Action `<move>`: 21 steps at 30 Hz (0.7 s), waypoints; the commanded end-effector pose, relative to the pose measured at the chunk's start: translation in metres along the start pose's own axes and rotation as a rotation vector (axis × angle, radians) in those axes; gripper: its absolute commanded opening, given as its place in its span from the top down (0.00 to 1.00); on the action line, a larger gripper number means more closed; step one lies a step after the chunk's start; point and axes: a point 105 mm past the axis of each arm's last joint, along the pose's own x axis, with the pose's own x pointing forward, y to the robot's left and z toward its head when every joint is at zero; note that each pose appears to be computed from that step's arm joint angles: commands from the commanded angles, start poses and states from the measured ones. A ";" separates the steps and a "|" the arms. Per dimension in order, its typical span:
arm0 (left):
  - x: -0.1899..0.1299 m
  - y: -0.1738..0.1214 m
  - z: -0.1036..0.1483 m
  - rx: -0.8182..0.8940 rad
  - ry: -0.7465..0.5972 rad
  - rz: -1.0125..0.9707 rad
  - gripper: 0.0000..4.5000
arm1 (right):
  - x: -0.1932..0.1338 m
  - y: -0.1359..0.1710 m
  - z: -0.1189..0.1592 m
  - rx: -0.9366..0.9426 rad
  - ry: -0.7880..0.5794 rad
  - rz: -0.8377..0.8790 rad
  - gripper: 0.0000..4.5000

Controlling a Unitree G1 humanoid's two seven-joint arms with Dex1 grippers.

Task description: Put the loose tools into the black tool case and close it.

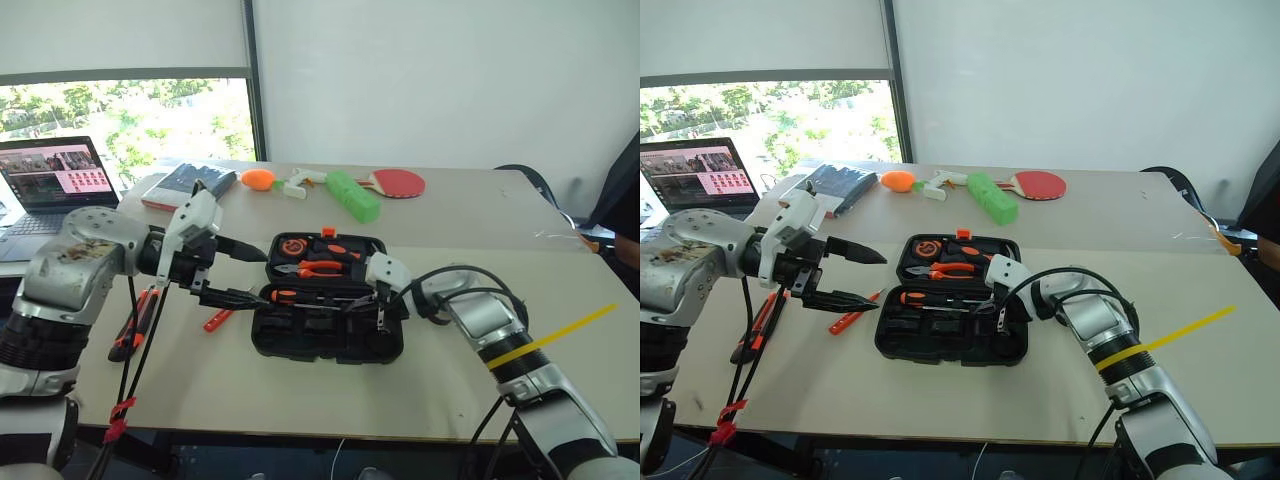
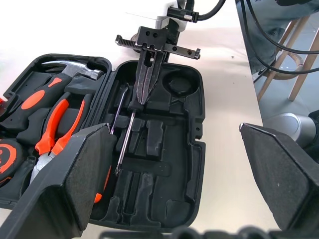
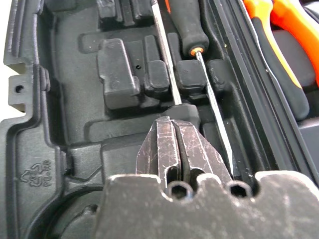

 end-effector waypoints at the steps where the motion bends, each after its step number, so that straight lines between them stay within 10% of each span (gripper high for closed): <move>1: 0.000 0.002 0.010 0.052 -0.007 0.008 0.00 | -0.010 -0.009 0.024 0.000 -0.062 -0.033 0.99; 21: 0.003 0.010 -0.001 0.039 0.023 0.090 0.00 | -0.005 -0.007 0.016 -0.028 -0.056 -0.064 0.99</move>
